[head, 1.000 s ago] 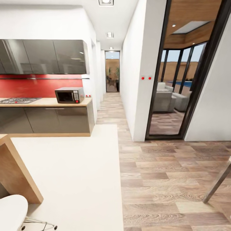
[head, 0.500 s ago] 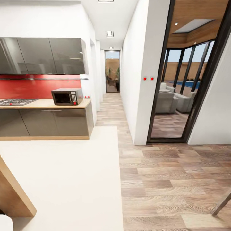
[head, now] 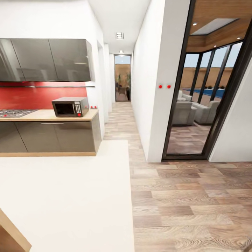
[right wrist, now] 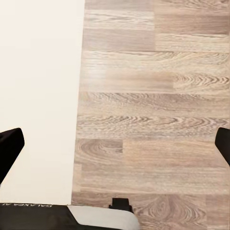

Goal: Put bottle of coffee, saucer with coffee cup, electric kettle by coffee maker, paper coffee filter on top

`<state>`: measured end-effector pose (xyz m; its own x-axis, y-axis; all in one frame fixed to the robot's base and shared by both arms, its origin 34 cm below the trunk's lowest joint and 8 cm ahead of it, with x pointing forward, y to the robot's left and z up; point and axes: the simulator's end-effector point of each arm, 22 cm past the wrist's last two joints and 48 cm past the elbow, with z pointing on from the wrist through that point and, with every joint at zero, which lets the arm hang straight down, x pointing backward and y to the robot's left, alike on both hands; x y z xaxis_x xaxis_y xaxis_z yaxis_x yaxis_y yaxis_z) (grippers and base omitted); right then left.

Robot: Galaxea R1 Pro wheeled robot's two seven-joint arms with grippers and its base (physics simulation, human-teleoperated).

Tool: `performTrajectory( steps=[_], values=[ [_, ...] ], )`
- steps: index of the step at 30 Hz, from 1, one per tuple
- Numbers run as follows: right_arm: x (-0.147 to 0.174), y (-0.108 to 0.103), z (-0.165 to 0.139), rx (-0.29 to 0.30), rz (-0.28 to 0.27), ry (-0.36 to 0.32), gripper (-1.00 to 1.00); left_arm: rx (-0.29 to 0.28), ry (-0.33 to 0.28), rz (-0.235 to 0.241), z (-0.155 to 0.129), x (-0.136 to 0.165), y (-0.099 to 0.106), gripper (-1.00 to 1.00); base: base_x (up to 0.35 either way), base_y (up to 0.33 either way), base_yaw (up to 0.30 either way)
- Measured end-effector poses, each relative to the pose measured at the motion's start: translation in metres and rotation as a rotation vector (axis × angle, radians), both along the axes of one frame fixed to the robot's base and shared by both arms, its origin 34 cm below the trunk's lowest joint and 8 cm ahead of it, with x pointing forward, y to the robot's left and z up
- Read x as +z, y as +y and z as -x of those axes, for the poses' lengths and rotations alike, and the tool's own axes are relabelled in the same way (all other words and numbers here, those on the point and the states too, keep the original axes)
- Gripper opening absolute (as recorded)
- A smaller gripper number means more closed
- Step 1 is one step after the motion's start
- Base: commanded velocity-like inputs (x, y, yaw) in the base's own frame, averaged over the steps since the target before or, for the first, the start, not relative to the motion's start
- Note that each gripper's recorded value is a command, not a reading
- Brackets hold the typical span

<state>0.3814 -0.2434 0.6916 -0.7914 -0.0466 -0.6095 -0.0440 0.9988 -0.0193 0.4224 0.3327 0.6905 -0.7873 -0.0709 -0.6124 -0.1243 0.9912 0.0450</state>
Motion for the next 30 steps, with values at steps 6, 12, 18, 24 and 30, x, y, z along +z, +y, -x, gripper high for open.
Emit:
performTrajectory(
  steps=[6, 12, 18, 24, 30],
  values=[
    [0.0003, -0.0006, -0.0005, 0.0, 0.001, -0.001, 1.0, 0.0, 0.0, 0.0, 0.0, 0.0, 0.0, 1.0, 0.338, 0.0, 0.0],
    [0.0, -0.0003, 0.0, 0.0, 0.0, 0.0, 1.0, 0.0, 0.001, 0.0, 0.0003, -0.0002, 0.0, 1.0, 0.338, 0.0, 0.0],
    [-0.0002, -0.0004, 0.0003, 0.001, 0.0, 0.002, 1.0, 0.003, 0.001, 0.001, 0.0004, -0.0002, 0.0003, 1.0, 0.338, 0.0, 0.0],
    [-0.0003, -0.0001, 0.0003, 0.003, 0.0, 0.002, 1.0, 0.003, 0.001, 0.001, 0.0004, -0.0002, 0.0004, 1.0, 0.338, 0.0, 0.0],
    [-0.0003, -0.0001, 0.0003, 0.003, 0.0, 0.002, 1.0, 0.003, 0.0, 0.001, 0.0002, -0.0001, 0.0004, 1.0, 0.338, 0.0, 0.0]
  ],
)
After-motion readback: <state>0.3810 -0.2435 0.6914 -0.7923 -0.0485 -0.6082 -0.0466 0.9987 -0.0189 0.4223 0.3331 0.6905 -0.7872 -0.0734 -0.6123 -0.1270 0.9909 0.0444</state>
